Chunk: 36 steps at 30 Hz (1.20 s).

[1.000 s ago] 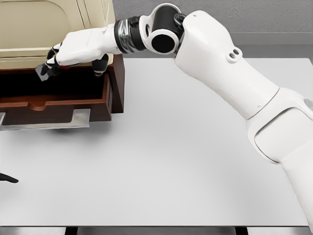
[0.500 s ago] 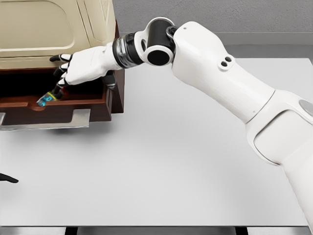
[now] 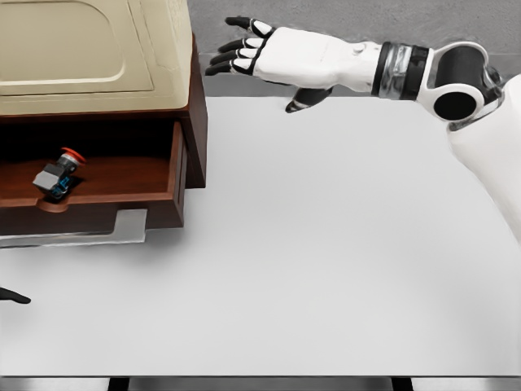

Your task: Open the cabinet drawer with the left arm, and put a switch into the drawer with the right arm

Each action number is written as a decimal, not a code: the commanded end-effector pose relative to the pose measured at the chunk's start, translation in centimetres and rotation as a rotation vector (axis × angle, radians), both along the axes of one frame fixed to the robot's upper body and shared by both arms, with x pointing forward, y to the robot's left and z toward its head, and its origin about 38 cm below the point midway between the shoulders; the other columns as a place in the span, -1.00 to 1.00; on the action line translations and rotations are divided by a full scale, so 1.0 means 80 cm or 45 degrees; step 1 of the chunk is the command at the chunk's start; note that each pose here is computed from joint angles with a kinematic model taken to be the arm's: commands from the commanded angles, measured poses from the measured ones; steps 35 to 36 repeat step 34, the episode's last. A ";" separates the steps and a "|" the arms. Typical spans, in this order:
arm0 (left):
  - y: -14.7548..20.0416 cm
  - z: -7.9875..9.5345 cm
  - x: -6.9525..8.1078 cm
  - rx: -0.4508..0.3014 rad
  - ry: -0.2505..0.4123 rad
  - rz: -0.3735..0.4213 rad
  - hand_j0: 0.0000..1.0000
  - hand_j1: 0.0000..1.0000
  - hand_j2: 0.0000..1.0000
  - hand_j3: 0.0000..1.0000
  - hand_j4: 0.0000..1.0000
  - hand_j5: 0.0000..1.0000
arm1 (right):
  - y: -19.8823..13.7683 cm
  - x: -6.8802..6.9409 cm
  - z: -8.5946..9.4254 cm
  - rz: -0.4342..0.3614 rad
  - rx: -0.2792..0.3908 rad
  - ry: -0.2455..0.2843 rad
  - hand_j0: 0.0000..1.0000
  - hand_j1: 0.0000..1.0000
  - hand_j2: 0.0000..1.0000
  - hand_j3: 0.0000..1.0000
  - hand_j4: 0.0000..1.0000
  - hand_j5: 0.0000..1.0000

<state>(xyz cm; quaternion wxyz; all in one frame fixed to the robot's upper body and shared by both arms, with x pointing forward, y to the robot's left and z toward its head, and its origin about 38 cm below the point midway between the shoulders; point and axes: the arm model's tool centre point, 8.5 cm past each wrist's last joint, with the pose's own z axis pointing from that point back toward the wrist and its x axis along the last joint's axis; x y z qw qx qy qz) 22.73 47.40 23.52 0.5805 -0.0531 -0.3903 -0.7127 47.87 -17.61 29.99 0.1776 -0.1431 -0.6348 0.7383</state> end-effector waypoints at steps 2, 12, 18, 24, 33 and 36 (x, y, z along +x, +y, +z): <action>0.000 0.000 0.000 -0.006 0.003 0.006 1.00 1.00 1.00 1.00 1.00 1.00 | -0.212 0.012 -0.021 -0.504 0.015 0.102 1.00 1.00 1.00 1.00 1.00 1.00; 0.000 0.000 0.000 -0.004 0.003 0.005 1.00 1.00 1.00 1.00 1.00 1.00 | -0.259 -0.010 -0.037 -0.585 0.004 0.149 1.00 1.00 1.00 1.00 1.00 1.00; 0.001 -0.001 -0.001 0.000 0.005 0.005 1.00 1.00 1.00 1.00 1.00 1.00 | -0.247 -0.009 -0.047 -0.554 -0.019 0.169 1.00 1.00 1.00 1.00 1.00 1.00; 0.000 0.008 0.005 0.004 -0.027 -0.003 1.00 1.00 1.00 1.00 1.00 1.00 | -0.235 -0.011 -0.050 -0.518 -0.042 0.173 1.00 1.00 1.00 1.00 1.00 1.00; -0.001 0.009 0.006 0.005 -0.031 -0.003 1.00 1.00 1.00 1.00 1.00 1.00 | -0.232 -0.012 -0.054 -0.510 -0.055 0.181 1.00 1.00 1.00 1.00 1.00 1.00; -0.001 0.009 0.006 0.005 -0.031 -0.003 1.00 1.00 1.00 1.00 1.00 1.00 | -0.233 -0.012 -0.054 -0.511 -0.056 0.181 1.00 1.00 1.00 1.00 1.00 1.00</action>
